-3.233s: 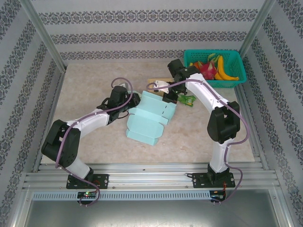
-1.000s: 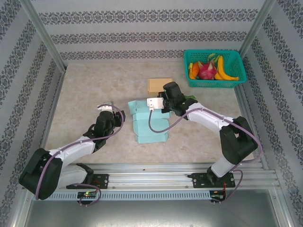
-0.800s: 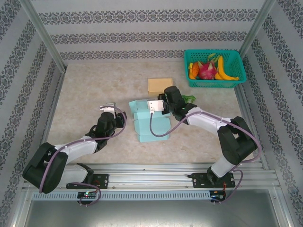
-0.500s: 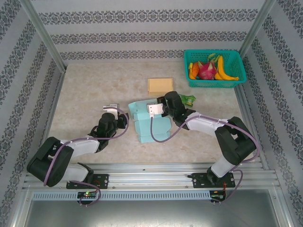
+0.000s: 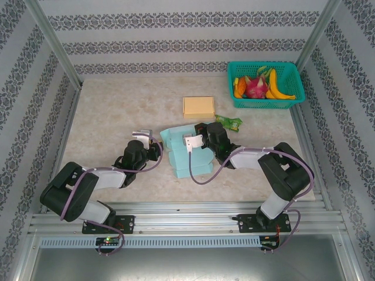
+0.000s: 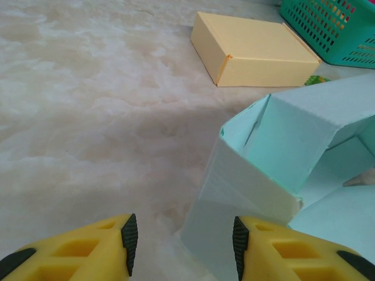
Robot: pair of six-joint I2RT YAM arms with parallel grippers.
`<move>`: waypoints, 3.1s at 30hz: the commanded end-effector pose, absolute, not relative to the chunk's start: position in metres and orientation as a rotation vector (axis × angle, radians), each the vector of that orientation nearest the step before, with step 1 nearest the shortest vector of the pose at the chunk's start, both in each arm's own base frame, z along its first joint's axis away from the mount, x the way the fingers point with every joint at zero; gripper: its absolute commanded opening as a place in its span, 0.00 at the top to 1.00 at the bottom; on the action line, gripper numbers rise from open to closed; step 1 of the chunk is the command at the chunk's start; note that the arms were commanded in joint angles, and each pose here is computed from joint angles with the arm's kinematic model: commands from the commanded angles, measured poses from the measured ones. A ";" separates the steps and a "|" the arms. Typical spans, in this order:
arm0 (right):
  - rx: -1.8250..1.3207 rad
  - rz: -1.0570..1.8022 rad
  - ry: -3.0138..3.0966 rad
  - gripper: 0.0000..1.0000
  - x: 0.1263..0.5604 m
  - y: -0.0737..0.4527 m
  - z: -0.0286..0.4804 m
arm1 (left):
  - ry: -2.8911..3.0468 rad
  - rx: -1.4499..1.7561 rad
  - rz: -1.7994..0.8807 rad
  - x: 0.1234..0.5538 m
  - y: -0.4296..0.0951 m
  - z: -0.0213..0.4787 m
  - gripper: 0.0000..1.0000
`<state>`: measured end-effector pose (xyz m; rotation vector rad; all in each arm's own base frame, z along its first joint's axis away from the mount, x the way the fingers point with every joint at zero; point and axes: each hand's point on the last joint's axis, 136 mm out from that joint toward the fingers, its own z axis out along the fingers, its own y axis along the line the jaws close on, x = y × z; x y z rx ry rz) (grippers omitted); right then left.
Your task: Fold the paper box
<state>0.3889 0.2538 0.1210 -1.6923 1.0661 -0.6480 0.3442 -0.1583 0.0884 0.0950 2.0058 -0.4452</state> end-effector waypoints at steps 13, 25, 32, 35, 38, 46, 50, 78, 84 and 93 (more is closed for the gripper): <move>-1.674 -0.683 1.036 1.00 0.390 0.256 0.113 | 1.955 0.220 -0.558 0.344 -0.184 0.092 0.61; -1.685 -0.677 1.044 1.00 0.389 0.257 0.108 | 1.960 0.227 -0.509 0.348 -0.178 0.087 0.64; -1.694 -0.678 1.049 1.00 0.390 0.257 0.104 | 1.934 0.092 -0.539 0.348 -0.154 0.092 0.63; -1.695 -0.674 1.055 1.00 0.392 0.256 0.102 | 1.918 0.068 -0.555 0.339 -0.150 0.090 0.63; -1.694 -0.671 1.057 1.00 0.392 0.257 0.102 | 1.944 0.002 -0.479 0.340 -0.135 0.083 0.63; -1.696 -0.660 1.052 1.00 0.392 0.258 0.103 | 1.982 0.045 -0.525 0.363 -0.151 0.080 0.61; -1.699 -0.665 1.053 1.00 0.390 0.256 0.102 | 1.975 0.092 -0.568 0.373 -0.164 0.082 0.62; -1.728 -0.723 1.048 1.00 0.394 0.256 0.093 | 1.947 0.201 -0.831 0.365 -0.214 0.090 0.68; -1.736 -0.734 1.044 1.00 0.394 0.257 0.092 | 1.943 0.214 -0.846 0.364 -0.227 0.093 0.69; -1.731 -0.736 1.035 1.00 0.392 0.259 0.094 | 1.984 0.161 -0.742 0.375 -0.232 0.089 0.70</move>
